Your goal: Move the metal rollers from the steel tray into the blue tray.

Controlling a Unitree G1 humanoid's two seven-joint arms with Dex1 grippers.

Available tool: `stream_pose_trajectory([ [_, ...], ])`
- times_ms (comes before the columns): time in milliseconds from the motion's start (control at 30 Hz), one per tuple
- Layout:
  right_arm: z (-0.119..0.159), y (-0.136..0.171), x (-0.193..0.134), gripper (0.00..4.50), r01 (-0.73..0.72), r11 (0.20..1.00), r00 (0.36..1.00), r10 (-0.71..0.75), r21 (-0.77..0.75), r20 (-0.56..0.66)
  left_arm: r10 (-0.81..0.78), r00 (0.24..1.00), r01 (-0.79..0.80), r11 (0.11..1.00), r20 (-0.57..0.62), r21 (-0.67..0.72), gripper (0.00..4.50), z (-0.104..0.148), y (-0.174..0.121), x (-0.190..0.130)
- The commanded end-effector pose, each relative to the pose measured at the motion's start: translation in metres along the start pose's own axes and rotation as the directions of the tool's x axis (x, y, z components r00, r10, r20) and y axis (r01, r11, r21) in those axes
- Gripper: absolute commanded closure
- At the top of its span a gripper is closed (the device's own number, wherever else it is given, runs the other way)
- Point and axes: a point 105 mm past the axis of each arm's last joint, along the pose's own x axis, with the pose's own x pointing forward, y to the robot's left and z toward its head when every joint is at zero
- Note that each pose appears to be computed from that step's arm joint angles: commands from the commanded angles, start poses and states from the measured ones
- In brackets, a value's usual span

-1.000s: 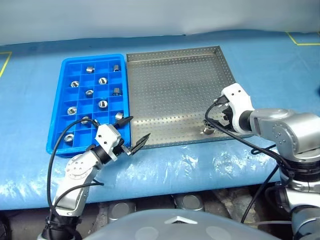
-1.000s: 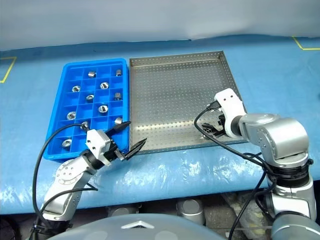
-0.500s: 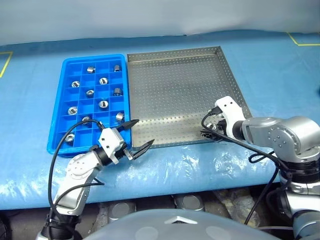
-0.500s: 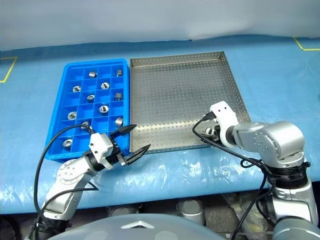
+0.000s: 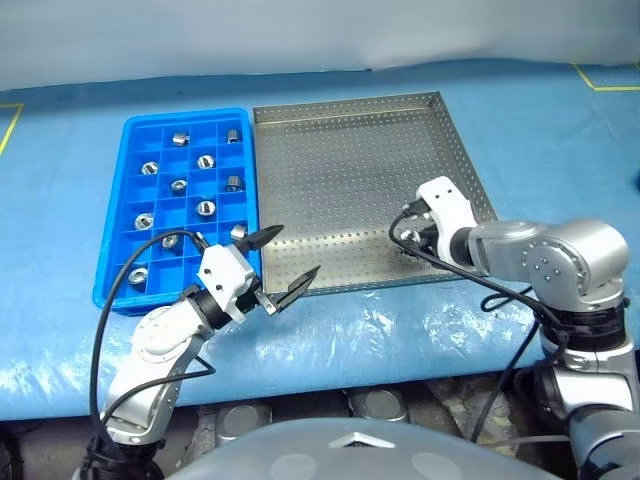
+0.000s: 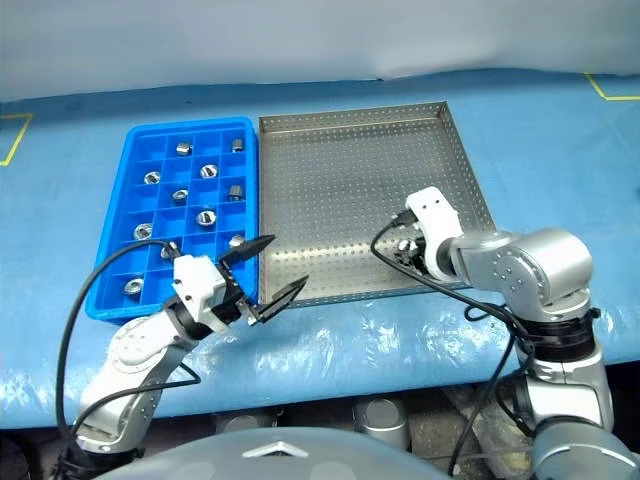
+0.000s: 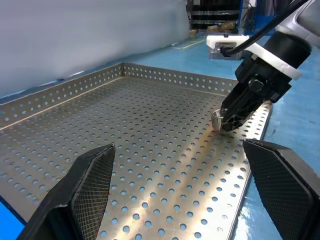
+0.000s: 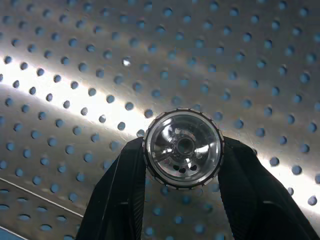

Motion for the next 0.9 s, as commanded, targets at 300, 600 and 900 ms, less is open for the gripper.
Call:
stream_pose_trajectory([
  [300,0.095,0.083,0.015,2.81,-0.173,0.944,0.902,0.267,-0.28,0.34,0.343,0.939,-0.343,0.939,-0.023,0.0,0.0,0.014,0.024,-0.041],
  [600,0.113,0.165,0.029,2.81,-0.359,0.786,0.772,0.553,-0.502,0.314,0.557,0.829,-0.557,0.83,-0.059,0.008,0.0,0.014,0.028,-0.079],
  [900,0.09,0.196,0.058,2.81,-0.485,0.692,0.725,0.66,-0.535,0.197,0.652,0.75,-0.656,0.755,-0.11,0.008,0.0,0.009,0.017,-0.105],
])
